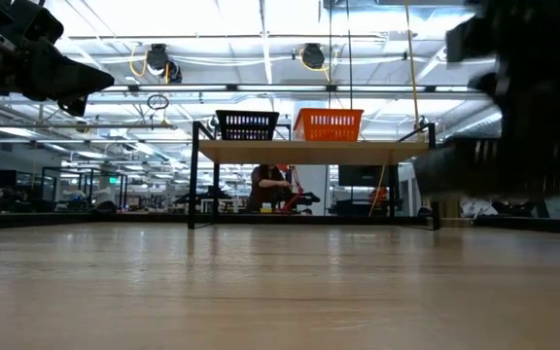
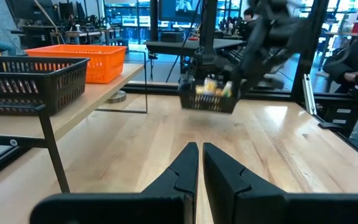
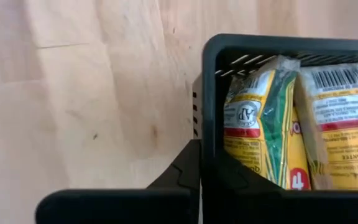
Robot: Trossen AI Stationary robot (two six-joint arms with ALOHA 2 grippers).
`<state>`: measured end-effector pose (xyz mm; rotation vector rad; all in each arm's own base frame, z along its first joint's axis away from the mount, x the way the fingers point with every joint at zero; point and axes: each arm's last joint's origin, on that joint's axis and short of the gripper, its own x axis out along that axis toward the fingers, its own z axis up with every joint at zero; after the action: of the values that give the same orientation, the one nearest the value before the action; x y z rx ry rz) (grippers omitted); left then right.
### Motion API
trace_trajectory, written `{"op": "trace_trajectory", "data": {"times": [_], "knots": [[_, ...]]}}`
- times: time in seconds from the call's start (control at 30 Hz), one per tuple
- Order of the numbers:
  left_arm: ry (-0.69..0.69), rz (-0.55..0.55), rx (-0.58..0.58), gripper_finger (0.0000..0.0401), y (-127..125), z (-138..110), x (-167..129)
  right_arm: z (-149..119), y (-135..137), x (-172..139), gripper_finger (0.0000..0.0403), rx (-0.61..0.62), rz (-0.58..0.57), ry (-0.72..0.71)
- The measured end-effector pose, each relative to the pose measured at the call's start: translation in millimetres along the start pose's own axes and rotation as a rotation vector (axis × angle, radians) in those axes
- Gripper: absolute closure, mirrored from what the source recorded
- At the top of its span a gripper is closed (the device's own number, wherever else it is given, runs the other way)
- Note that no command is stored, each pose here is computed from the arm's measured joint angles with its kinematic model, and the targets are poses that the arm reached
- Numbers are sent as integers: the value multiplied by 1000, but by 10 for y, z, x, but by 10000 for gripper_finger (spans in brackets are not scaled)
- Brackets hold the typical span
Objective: Pick & Place Office Desk Supplies
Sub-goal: Put the black bin with crayon boxes on the shelf
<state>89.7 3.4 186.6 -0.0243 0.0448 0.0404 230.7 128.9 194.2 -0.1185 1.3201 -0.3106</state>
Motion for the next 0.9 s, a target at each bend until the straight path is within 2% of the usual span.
{"op": "trace_trajectory", "data": {"times": [0.2, 0.37, 0.6, 0.9], "knots": [[0, 6, 0, 377, 2, 0, 0, 154, 126, -626, 402, -32, 22, -104], [-1, 34, 1, 377, 10, 0, 0, 305, -28, -1105, 402, -83, -14, -147], [-1, 34, 1, 377, 10, 1, 0, 539, -567, -1470, 402, -151, -102, -95], [0, 35, 13, 377, 10, 0, 0, 801, -1347, -1414, 403, -187, -122, -81]]}}
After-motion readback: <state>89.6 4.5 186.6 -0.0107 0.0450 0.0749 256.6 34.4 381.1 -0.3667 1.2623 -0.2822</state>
